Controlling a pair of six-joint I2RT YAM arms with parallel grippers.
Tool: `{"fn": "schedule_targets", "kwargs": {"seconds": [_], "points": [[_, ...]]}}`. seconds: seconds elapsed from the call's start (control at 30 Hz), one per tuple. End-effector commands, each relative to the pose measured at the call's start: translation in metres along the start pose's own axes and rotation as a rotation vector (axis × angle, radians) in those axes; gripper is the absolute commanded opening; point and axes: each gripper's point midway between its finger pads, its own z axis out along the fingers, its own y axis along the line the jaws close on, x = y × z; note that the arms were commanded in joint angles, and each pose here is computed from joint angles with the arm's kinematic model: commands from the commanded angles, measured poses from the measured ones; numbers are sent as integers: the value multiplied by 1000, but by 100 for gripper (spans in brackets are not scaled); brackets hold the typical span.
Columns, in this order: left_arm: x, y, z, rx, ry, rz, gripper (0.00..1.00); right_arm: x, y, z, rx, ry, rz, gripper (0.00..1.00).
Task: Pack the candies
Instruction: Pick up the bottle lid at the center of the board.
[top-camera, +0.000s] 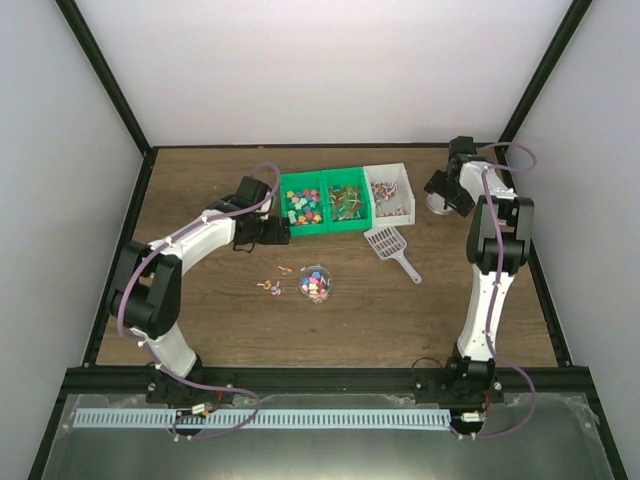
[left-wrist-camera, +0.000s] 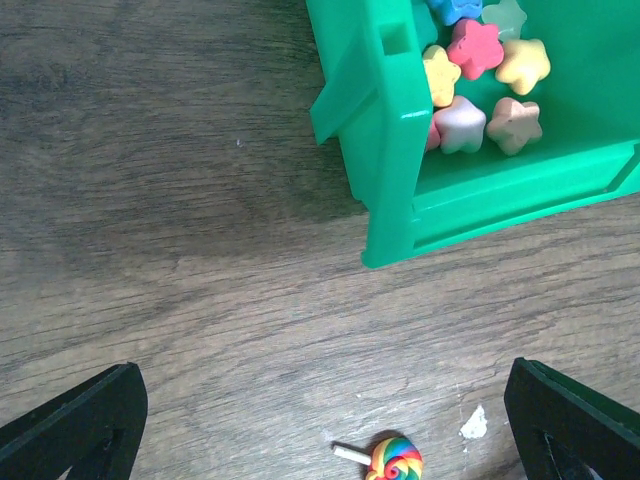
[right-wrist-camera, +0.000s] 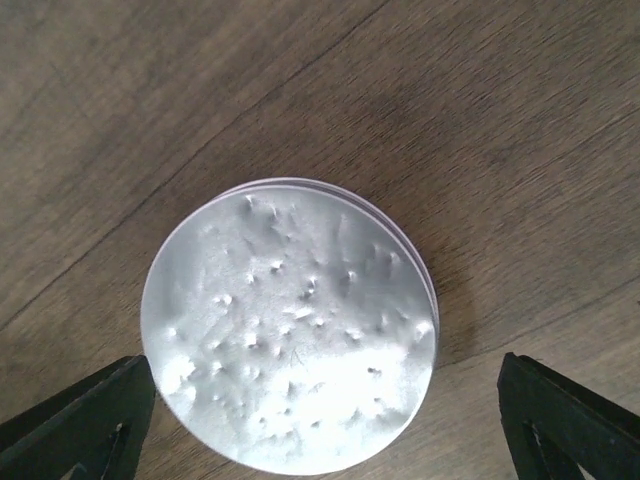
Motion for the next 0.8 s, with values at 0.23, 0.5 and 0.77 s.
{"fn": "schedule_targets", "kwargs": {"seconds": [0.23,0.5,0.77], "points": [[-10,-4,2,2,-6,12,100,-11,3,14,-3,-14,-23,96],[-12,1,3,-22,-9,8,100,-16,4,14,-3,-24,-33,96],[-12,0,6,-21,-5,9,100,-24,9,13,-19,-49,-52,100]]}}
